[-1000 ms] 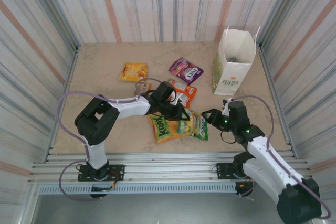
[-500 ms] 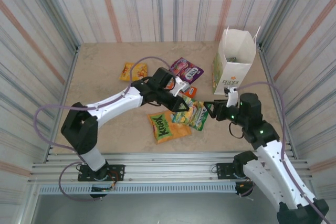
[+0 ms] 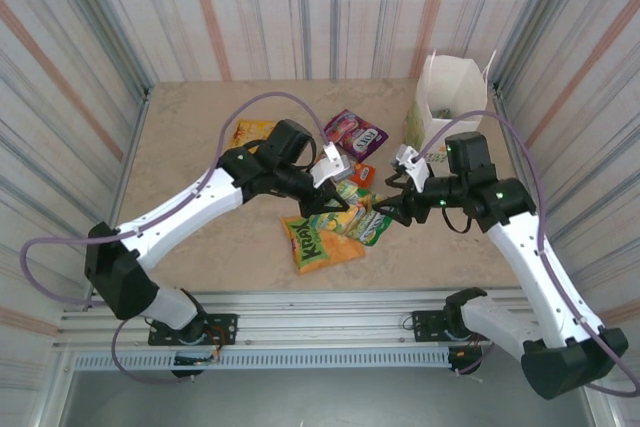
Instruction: Place the snacks into the paper bag
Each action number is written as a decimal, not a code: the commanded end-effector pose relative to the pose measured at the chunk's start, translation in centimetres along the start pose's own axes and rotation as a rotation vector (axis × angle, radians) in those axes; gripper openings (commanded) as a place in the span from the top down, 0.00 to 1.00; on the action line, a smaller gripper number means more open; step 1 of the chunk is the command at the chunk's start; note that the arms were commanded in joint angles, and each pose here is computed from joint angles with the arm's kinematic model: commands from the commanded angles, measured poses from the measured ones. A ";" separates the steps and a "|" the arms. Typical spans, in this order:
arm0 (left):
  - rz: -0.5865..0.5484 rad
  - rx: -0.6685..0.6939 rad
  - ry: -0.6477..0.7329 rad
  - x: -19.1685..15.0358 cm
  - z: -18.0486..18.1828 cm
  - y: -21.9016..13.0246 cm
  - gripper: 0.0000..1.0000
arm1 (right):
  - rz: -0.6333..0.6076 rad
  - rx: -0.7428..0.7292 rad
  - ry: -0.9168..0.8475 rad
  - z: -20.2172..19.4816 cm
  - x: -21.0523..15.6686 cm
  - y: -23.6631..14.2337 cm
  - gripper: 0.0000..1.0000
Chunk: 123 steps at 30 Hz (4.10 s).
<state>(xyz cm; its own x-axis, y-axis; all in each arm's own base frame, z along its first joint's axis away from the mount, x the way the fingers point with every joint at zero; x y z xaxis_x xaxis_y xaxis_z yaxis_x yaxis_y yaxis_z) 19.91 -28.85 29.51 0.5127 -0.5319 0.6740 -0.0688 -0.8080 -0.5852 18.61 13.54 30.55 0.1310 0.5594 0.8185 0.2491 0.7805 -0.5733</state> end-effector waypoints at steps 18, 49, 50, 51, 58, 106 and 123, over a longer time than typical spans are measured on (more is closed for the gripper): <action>-0.053 -0.014 0.149 0.9 -2.0 -2.1 0.87 | 0.093 0.284 -0.094 1.5 0.7 4.0 0.64; -0.391 0.433 -0.302 2.2 6.2 -6.3 0.32 | -0.293 -0.415 0.036 -8.5 5.2 -5.4 0.86; -0.395 0.450 -0.322 2.1 6.6 -6.6 0.32 | -0.321 -0.466 0.046 -9.3 5.7 -6.3 0.86; -0.401 0.463 -0.337 2.1 7.0 -6.9 0.32 | -0.350 -0.515 0.050 -10.0 6.3 -7.1 0.86; -0.423 0.491 -0.379 2.4 8.5 -7.8 0.32 | -0.488 -0.790 0.040 -14.2 9.3 -12.2 0.87; -0.351 0.471 -0.392 4.6 11.3 -6.8 0.34 | 0.224 -0.977 0.747 -26.7 0.3 -6.6 0.85; -0.341 0.480 -0.387 4.3 11.6 -7.0 0.35 | 0.374 -0.906 0.786 -27.9 0.7 -4.3 0.85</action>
<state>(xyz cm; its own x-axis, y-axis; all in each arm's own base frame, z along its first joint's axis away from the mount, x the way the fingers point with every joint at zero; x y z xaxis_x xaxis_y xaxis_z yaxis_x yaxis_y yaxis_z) 32.41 -22.72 30.59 0.7220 -0.0605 0.6892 0.4912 -0.6567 -0.5723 45.65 2.67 33.80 0.7722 0.1535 0.6165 0.6255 -0.0130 -0.7802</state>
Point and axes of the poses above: each hand's point on the last joint's axis, 136 mm out from that joint toward the fingers, its own y axis out along the fingers, its own z axis along the line the jaws close on, x = y × z, the point moved 7 cm from there along -y, back along the fingers, and after that the axes turned 13 degrees about -y, right-handed, at the moved point
